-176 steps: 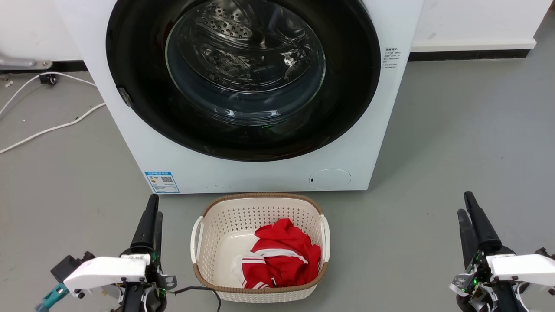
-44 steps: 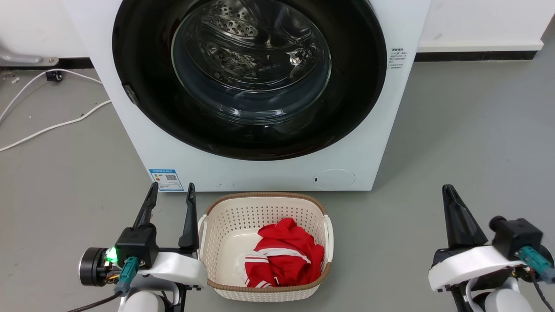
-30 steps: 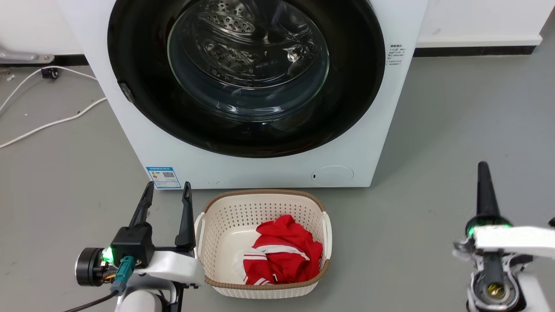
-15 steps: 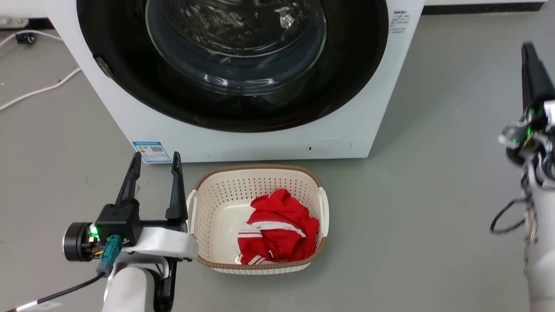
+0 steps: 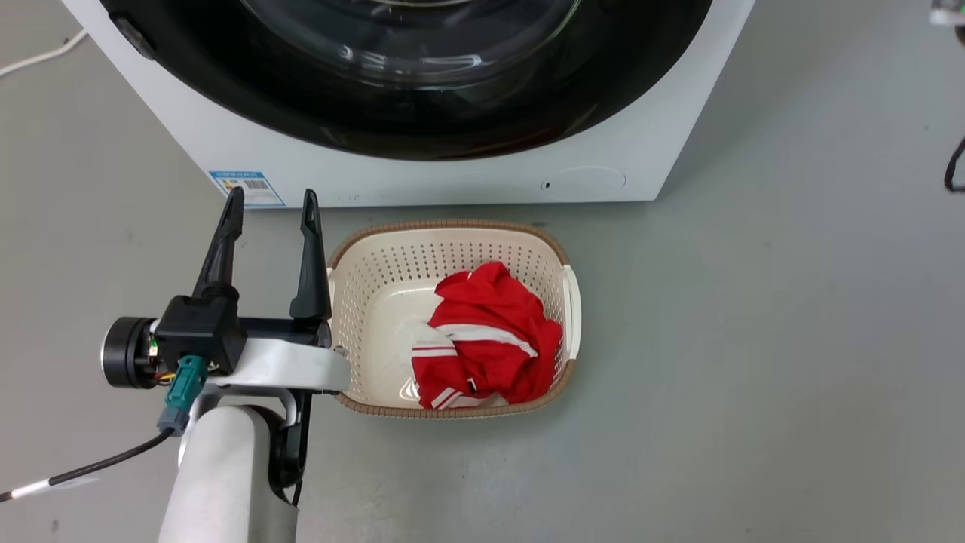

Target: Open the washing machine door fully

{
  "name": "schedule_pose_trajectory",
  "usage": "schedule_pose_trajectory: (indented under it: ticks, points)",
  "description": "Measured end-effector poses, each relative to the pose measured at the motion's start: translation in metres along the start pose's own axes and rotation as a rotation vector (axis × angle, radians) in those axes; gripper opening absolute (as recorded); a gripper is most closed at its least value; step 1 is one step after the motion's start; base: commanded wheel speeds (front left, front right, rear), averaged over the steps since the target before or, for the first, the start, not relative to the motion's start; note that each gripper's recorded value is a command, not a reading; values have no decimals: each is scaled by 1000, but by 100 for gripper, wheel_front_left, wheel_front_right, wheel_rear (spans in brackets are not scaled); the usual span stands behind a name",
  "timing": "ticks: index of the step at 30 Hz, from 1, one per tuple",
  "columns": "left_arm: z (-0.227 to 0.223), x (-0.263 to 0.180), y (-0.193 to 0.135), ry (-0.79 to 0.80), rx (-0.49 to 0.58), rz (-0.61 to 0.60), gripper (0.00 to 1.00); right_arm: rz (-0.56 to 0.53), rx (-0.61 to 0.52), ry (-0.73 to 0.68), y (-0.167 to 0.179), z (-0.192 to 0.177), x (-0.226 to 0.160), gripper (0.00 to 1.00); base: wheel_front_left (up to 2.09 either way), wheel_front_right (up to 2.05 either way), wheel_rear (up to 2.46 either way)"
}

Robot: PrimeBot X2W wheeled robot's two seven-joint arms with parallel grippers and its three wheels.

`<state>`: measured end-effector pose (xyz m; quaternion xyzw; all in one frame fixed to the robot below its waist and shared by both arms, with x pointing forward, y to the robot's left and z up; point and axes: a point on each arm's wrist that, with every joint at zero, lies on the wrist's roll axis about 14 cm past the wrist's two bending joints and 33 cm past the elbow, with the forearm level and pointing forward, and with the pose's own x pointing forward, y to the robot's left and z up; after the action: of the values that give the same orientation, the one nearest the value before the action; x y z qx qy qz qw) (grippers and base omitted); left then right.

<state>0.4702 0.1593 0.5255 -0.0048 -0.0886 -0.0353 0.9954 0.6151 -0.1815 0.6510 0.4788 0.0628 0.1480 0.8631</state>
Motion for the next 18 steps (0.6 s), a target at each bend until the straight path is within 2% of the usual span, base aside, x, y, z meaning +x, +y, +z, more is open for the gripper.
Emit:
schedule_pose_trajectory:
  ticks: [6, 18]
  points:
    - [-14, 7, 2, 21, 2, -1, 100, -9, -102, 158, 10, -28, 31, 0, 0, 0, 0]
    - [-35, 18, 12, 48, 20, 12, 100, -45, -202, 255, 5, -58, 76, 0, 0, 0, 0]
